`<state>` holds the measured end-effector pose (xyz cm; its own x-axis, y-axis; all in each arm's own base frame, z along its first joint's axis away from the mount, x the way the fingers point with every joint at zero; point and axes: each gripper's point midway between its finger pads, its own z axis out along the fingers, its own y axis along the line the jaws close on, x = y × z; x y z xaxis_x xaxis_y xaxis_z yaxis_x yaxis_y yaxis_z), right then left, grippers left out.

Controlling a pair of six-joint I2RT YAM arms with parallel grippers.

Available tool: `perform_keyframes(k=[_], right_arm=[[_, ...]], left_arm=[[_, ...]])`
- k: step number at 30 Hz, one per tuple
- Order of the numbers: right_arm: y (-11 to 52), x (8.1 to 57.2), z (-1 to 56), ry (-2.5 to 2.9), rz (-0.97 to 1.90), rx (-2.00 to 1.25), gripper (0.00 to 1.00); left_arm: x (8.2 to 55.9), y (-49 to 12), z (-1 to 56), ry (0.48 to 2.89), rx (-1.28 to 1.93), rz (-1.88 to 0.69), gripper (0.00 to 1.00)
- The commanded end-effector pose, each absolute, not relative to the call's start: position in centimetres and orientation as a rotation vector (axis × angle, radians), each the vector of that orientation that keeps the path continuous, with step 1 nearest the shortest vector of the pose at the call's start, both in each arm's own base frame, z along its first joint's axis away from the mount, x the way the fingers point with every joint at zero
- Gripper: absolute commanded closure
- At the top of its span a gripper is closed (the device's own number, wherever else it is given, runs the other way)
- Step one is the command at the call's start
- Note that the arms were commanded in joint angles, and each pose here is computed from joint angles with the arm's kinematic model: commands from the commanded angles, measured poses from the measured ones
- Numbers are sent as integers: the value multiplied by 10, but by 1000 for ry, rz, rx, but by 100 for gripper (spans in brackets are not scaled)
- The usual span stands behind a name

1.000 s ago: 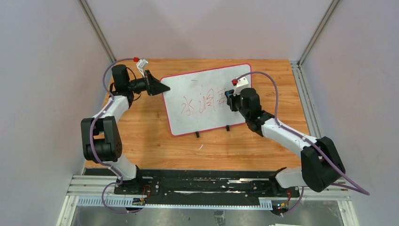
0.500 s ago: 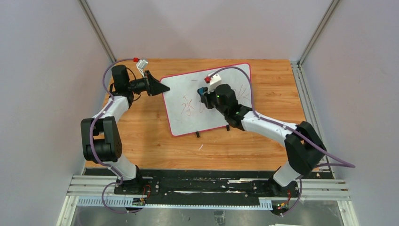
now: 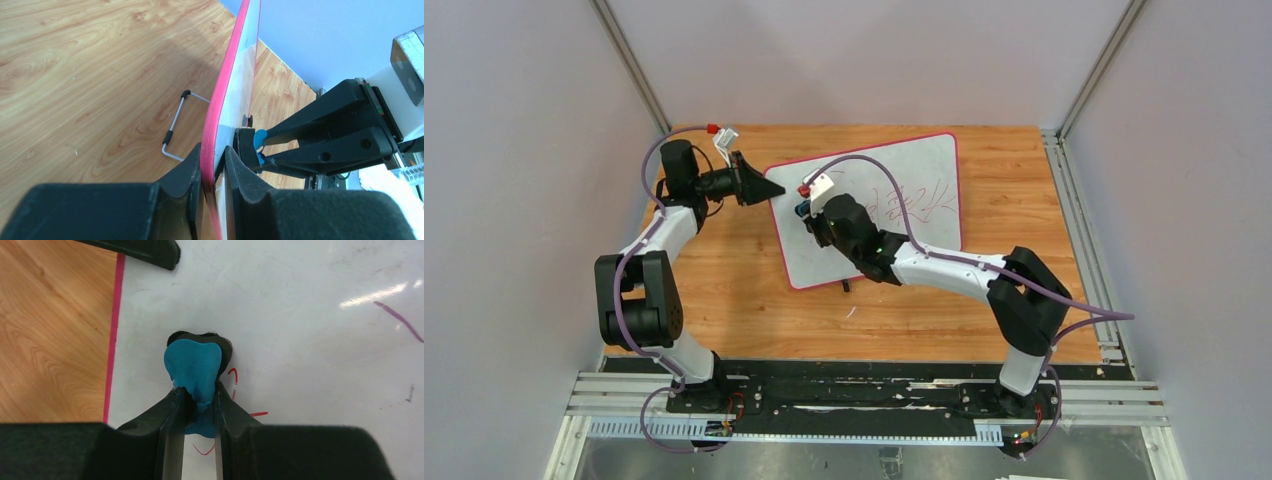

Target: Erase the whiteboard

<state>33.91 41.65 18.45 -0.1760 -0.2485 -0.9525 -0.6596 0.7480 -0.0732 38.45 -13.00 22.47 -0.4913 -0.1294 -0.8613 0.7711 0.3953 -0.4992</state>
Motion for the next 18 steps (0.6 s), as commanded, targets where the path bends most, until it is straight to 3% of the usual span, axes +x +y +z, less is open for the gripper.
perform_keyframes(k=[1, 10, 18], right_arm=[[374, 359, 195, 1744, 207, -634, 99], [302, 378, 204, 1743, 38, -484, 100], [347, 368, 193, 1756, 154, -547, 99]], left_arm=[[387, -128, 228, 1695, 613, -1156, 100], [386, -128, 225, 1698, 613, -1158, 100], [387, -127, 227, 1697, 610, -1157, 100]])
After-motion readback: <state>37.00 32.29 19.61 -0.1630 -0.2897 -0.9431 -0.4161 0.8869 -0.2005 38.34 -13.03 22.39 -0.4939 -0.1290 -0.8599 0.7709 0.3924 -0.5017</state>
